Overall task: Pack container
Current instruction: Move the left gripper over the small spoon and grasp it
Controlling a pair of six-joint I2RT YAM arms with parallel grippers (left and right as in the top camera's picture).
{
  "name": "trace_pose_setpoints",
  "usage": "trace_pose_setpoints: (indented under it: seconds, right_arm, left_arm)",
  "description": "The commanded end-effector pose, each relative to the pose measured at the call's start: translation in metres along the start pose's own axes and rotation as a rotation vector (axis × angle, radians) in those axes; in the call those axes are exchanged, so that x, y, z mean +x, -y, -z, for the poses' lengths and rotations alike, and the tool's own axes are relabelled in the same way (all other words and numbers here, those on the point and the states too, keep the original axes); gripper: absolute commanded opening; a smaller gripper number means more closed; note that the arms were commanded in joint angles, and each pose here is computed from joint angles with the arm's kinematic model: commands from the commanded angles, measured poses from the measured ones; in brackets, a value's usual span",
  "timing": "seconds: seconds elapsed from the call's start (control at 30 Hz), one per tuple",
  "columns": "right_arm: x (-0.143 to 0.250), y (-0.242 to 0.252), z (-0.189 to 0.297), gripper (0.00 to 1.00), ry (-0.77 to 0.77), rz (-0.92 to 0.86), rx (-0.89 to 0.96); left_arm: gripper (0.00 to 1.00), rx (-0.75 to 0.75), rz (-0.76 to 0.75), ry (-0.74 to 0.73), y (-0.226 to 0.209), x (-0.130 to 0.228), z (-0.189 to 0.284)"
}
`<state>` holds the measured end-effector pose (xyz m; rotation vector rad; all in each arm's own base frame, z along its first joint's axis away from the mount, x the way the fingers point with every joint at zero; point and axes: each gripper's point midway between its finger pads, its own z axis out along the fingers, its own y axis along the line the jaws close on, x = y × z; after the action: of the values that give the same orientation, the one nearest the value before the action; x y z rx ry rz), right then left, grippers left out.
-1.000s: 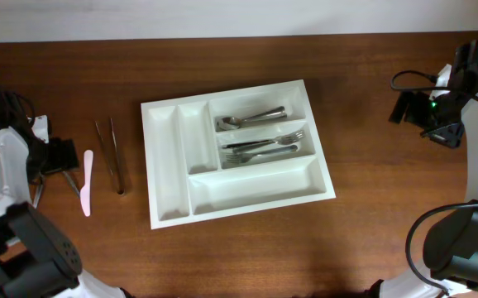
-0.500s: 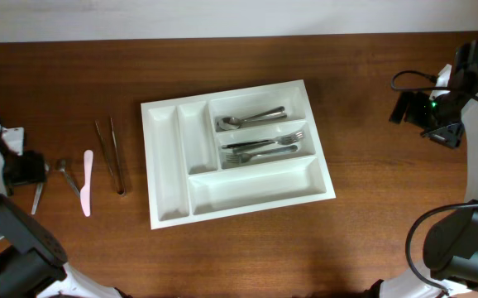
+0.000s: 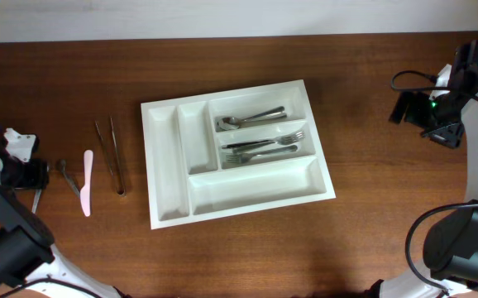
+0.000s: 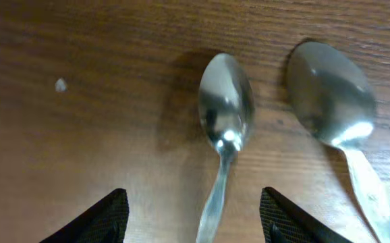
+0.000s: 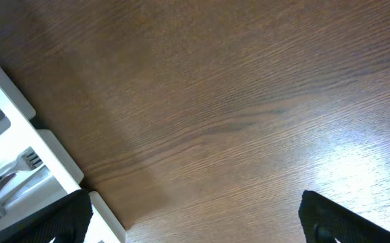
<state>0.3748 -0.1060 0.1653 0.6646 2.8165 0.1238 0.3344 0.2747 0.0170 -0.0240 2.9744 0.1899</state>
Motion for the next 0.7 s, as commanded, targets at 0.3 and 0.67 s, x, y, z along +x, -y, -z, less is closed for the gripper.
trace_pose_setpoints:
  seconds: [0.3, 0.67]
  right_arm:
    - [0.0, 0.002, 0.003, 0.99, 0.01, -0.009, 0.002]
    - [0.0, 0.002, 0.003, 0.99, 0.01, -0.009, 0.002]
  left_arm:
    - [0.59, 0.05, -0.086, -0.003, 0.008, -0.001, -0.011]
    - [0.32, 0.069, -0.084, -0.024, 0.011, 0.003, -0.023]
